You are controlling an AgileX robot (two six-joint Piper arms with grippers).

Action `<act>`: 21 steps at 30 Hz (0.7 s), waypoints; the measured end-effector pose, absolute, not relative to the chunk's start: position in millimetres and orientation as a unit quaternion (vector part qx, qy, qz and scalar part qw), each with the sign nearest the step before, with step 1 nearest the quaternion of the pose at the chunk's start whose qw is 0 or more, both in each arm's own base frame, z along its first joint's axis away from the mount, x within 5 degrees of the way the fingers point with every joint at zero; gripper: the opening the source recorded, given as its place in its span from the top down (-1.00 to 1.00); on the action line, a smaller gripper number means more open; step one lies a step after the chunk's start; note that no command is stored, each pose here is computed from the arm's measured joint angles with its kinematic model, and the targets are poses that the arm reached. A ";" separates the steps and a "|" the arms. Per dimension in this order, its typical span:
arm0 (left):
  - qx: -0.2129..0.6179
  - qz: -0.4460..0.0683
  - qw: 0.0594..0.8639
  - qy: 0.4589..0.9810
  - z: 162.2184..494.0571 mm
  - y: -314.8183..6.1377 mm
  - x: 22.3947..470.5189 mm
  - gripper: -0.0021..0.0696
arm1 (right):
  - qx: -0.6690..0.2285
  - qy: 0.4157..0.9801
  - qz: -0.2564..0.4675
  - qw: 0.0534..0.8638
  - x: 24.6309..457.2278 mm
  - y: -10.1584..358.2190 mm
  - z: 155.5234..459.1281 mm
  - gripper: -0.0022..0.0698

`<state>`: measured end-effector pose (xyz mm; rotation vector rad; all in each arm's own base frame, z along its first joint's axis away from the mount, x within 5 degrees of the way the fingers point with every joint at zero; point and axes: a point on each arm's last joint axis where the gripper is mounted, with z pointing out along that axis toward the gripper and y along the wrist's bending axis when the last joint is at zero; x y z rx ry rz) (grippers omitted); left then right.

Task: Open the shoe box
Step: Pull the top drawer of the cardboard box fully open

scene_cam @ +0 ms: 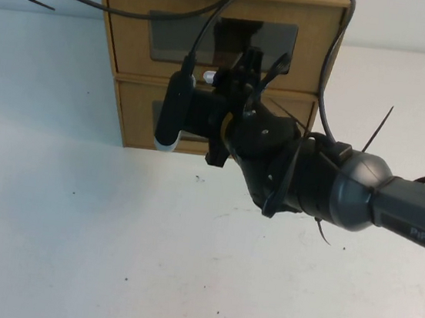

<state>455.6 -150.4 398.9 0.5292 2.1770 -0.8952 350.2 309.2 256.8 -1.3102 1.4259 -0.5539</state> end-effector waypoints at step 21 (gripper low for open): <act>0.204 -0.347 0.358 0.843 399.1 -150.3 455.9 0.96 | -0.553 0.592 -0.230 0.540 368.4 310.1 256.1 0.49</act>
